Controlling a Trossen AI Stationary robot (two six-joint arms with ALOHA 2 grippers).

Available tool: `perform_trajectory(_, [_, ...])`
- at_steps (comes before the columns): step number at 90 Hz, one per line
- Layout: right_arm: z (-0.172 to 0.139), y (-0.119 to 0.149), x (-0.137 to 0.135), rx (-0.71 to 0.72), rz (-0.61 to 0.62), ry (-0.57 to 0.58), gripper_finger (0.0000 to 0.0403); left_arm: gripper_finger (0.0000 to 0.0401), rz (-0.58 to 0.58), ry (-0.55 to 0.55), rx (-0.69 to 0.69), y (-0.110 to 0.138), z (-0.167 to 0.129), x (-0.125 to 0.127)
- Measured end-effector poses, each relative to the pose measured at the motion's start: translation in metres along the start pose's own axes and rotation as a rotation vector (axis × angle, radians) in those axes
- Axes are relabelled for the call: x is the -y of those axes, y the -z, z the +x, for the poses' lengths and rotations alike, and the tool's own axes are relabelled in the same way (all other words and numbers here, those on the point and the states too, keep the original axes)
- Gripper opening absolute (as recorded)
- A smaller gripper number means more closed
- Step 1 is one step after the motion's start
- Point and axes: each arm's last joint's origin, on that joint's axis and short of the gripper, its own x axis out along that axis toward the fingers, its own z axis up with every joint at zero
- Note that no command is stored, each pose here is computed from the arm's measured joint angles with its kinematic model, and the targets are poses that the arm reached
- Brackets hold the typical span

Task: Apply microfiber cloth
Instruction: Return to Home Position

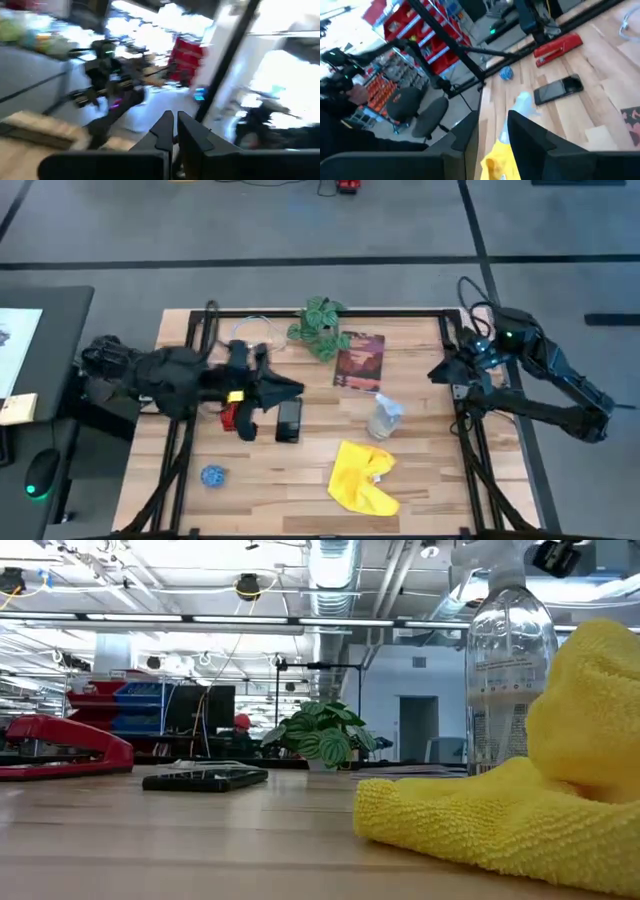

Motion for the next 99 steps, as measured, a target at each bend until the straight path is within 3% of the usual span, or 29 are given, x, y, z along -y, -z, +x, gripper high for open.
perform_trajectory(6, [-0.003,0.007,0.001,0.027,0.001,0.0,0.0091,0.0,-0.025,0.078,0.008,0.012,0.005,-0.023])
perform_trajectory(15, [-0.004,0.016,0.006,0.068,-0.007,-0.009,0.0091,0.0,-0.04,0.112,0.009,0.028,0.001,-0.051])
perform_trajectory(30, [0.003,0.036,0.029,0.144,0.013,-0.036,0.0091,0.0,-0.071,0.043,0.014,0.054,-0.031,-0.082])
perform_trajectory(47, [0.009,0.052,0.047,0.283,-0.047,-0.081,0.0091,0.0,-0.071,-0.069,0.111,0.08,-0.084,-0.095])
perform_trajectory(58, [0.005,0.062,0.055,0.44,-0.041,0.092,0.0091,0.0,-0.079,-0.203,0.157,0.107,-0.117,-0.103])
perform_trajectory(73, [-0.001,0.071,0.067,0.662,-0.038,0.363,0.0091,0.0,-0.099,-0.178,0.27,0.136,-0.148,-0.109])
perform_trajectory(99, [-0.001,0.089,0.087,0.596,0.107,0.683,0.0092,0.0,-0.083,-0.24,0.261,0.18,-0.166,-0.126])
